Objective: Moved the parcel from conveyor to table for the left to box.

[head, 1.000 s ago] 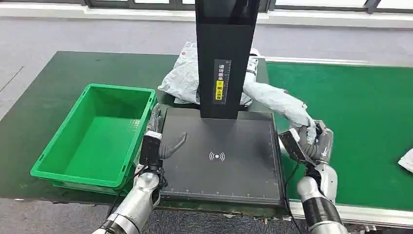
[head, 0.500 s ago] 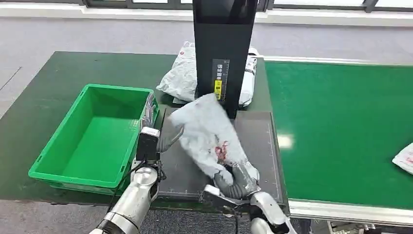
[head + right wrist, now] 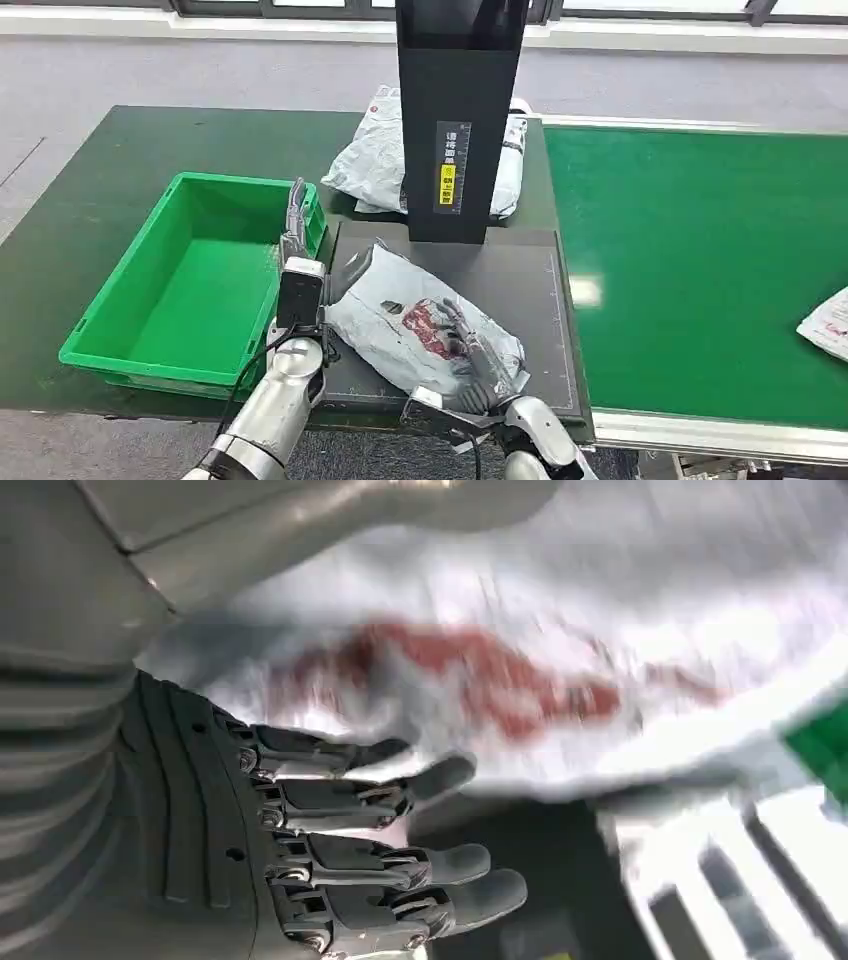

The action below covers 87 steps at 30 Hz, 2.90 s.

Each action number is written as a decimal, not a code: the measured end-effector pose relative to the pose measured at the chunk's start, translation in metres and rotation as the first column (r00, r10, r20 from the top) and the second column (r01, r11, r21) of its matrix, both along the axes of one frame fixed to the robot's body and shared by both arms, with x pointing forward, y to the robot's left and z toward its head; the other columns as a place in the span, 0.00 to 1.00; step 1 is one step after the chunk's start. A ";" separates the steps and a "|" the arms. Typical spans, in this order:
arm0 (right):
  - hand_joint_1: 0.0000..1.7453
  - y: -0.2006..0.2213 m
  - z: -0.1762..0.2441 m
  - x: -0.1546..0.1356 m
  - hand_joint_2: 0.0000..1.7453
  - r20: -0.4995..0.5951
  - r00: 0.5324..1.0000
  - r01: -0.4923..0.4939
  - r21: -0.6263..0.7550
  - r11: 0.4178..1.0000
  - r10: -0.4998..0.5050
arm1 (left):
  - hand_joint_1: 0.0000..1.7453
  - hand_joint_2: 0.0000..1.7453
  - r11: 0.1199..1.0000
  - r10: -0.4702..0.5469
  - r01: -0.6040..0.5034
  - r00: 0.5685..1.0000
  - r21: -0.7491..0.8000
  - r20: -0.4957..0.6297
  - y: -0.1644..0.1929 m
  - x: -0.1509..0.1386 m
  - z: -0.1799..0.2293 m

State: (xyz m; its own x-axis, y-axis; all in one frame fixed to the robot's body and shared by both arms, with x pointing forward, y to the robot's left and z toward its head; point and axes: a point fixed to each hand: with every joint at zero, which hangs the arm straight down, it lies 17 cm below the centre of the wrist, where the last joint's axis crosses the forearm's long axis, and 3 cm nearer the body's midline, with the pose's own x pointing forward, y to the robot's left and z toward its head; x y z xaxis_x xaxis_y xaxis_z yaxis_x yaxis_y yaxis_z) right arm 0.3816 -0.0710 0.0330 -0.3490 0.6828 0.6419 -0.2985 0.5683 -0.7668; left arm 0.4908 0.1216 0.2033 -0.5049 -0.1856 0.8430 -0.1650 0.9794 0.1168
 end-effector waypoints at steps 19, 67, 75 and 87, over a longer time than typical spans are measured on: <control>0.00 -0.132 0.141 0.047 1.00 0.279 0.820 0.292 0.548 0.784 -0.500 | 0.00 1.00 0.757 -0.254 0.457 0.865 0.468 -0.434 -0.093 -0.018 -0.145; 0.00 -0.177 0.113 0.022 1.00 0.142 0.793 0.408 0.599 0.689 -0.593 | 1.00 1.00 0.576 0.275 -0.451 0.892 0.682 0.359 0.052 0.070 0.111; 0.00 -0.177 0.110 0.020 1.00 0.135 0.793 0.415 0.596 0.688 -0.595 | 1.00 1.00 0.372 0.518 -0.563 0.785 0.738 0.338 0.126 0.082 0.105; 0.00 -0.167 0.101 0.025 1.00 0.111 0.823 0.420 0.541 0.729 -0.557 | 0.00 1.00 0.182 0.902 -0.233 0.427 0.955 -0.068 0.310 0.076 -0.061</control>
